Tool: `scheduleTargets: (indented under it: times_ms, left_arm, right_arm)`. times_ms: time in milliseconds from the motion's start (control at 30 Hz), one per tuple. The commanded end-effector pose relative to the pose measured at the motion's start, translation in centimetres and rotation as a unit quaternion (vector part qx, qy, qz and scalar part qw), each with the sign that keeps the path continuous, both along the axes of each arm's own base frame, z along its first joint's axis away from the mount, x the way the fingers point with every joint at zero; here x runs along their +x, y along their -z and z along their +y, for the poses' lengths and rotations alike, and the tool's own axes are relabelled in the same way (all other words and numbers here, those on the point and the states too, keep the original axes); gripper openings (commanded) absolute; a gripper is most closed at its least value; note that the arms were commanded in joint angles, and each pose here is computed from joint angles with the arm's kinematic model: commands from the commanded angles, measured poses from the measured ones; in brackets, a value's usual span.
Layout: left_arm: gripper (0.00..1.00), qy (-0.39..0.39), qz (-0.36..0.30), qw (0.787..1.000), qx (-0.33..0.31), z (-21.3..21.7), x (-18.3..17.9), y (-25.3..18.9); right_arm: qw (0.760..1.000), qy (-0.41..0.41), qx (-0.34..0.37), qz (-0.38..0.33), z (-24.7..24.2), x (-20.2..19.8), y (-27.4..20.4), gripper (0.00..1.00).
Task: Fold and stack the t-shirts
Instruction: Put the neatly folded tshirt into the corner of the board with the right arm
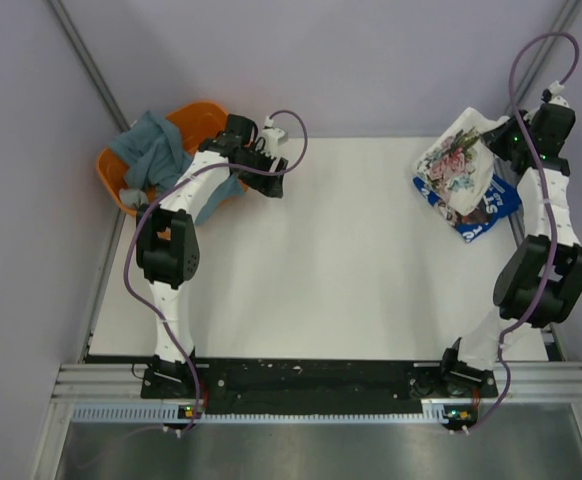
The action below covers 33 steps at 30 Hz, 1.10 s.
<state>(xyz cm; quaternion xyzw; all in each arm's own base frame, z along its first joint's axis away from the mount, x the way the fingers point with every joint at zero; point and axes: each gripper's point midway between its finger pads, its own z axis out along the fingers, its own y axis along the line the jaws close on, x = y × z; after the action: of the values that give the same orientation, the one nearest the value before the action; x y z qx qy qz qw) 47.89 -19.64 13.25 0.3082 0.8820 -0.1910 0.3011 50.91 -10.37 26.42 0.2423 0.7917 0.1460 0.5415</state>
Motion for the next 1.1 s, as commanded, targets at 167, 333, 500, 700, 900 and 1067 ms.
scheduleTargets:
  times_ms: [167,333,500,700,900,1067]
  left_arm:
    - [0.77,0.008,-0.012,1.000,0.003,0.1,0.4,-0.5]
    - [0.77,0.009,-0.011,1.000,0.008,0.2,0.3,-0.4]
    - [0.77,0.010,-0.007,1.000,0.008,0.2,0.2,-0.2]
    - [0.77,0.008,-0.007,1.000,0.013,0.3,0.4,0.0]
    - [0.77,0.012,-0.005,1.000,0.019,0.5,0.1,0.2]
    - [0.77,0.013,-0.009,1.000,0.023,0.6,0.3,0.0]
  right_arm:
    - [0.998,0.029,-0.041,-0.045,-2.8,-1.3,-3.2,0.00]
    - [0.999,0.026,-0.024,0.012,-5.4,-1.2,2.8,0.00]
    - [0.993,0.065,-0.057,0.075,-8.6,-2.0,7.2,0.12]
    - [0.984,0.110,-0.059,0.126,-10.5,-2.2,7.7,0.49]
    - [0.951,0.241,-0.149,0.120,-14.9,-5.7,2.6,0.70]
    - [0.937,0.245,-0.225,0.105,-16.4,-6.3,-2.1,0.72]
